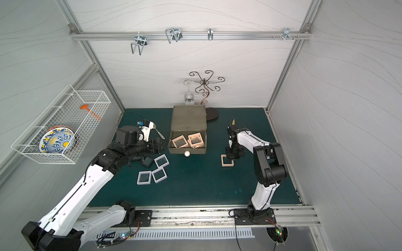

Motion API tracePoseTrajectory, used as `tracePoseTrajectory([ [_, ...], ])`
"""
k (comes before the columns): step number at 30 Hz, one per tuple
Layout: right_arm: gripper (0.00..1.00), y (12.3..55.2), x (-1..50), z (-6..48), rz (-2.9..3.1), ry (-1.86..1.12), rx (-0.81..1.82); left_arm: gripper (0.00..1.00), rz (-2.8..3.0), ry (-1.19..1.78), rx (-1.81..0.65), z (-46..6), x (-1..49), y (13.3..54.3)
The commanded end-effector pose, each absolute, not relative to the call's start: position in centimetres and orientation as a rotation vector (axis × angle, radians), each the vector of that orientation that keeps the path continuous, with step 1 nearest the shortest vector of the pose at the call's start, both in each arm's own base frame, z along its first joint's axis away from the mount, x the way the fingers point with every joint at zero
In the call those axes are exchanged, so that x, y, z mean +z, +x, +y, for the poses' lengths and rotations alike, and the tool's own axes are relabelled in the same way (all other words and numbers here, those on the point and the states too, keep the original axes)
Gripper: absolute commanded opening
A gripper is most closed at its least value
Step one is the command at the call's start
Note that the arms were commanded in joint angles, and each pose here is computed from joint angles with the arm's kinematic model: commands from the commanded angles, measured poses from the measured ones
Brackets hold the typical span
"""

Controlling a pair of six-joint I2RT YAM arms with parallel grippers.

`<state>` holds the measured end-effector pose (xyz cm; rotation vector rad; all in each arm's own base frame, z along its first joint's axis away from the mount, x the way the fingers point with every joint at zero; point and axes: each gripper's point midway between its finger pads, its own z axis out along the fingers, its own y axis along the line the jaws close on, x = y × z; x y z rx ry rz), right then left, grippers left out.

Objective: Place the brooch boxes into the drawer by color
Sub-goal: Pick up the brooch box from the center of the board, then place the brooch box in the drawer.

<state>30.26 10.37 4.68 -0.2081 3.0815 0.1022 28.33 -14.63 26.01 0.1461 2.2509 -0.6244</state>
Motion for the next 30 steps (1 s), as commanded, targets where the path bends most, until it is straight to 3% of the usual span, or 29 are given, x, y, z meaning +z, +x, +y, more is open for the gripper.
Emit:
tracePoseTrajectory([
  [1,0.0,32.0,9.8,11.3,2.914,-0.146,0.24,0.79,2.192,0.136,-0.617,-14.3,27.8,28.6],
  [9,0.0,34.9,24.3,13.4,2.419,-0.079,0.511,0.8,2.191,0.098,-0.569,-13.5,27.9,28.9],
  [16,0.0,33.2,33.1,22.4,2.237,-0.366,0.71,0.8,2.189,0.09,-0.552,-13.2,27.9,28.9],
  [23,0.0,31.7,32.4,31.5,2.3,-0.564,0.793,0.8,2.195,-0.015,-0.368,-10.0,27.8,29.4],
  [30,0.0,30.6,28.9,36.5,2.406,-0.678,0.714,0.8,2.205,-0.059,-0.367,-9.4,27.4,29.6],
])
